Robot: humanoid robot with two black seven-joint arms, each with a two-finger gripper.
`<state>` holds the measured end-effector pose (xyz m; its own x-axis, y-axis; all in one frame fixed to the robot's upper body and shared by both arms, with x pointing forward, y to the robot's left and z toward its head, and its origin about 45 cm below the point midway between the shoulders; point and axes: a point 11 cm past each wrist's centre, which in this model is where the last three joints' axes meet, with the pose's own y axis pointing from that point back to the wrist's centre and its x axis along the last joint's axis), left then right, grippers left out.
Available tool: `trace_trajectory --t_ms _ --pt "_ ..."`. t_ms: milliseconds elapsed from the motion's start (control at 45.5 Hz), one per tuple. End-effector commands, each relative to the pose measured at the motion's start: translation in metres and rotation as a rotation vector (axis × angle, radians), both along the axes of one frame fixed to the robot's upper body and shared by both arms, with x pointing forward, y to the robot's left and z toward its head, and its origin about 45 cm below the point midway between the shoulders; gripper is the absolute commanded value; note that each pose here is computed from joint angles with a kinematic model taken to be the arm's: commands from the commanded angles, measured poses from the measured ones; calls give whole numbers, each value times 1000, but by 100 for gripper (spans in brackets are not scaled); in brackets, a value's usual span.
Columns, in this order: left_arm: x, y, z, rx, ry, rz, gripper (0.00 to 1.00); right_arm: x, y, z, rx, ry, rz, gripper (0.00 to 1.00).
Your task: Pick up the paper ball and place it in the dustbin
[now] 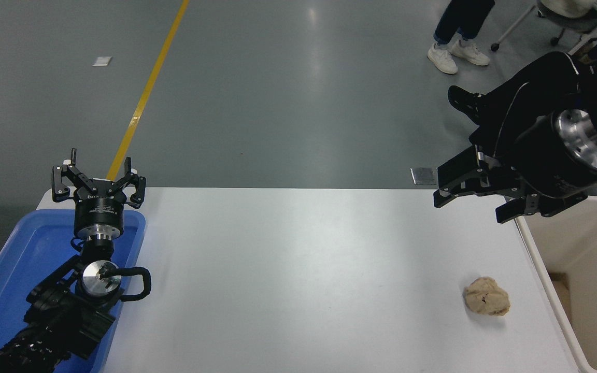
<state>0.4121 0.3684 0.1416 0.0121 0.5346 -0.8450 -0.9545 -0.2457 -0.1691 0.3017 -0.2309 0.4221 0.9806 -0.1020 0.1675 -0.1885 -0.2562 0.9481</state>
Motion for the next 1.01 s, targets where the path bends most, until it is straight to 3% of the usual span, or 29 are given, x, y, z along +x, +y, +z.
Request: trace_trajectory --t_ms 0,110,286,396,747,989 --pt "0 0 0 0 0 0 99 -7 10 11 25 28 25 100" --pt "0 0 0 0 0 0 99 -9 -1 -18 22 114 -12 100" --pt "0 0 0 0 0 0 99 18 -50 -90 -63 -10 -226 100" --pt "0 0 0 0 0 0 99 18 -71 -134 -105 -13 -296 100" --pt "0 0 0 0 0 0 99 8 -117 -249 -170 23 -455 100" --pt "0 0 0 0 0 0 99 -18 -141 -316 -244 18 -512 100"
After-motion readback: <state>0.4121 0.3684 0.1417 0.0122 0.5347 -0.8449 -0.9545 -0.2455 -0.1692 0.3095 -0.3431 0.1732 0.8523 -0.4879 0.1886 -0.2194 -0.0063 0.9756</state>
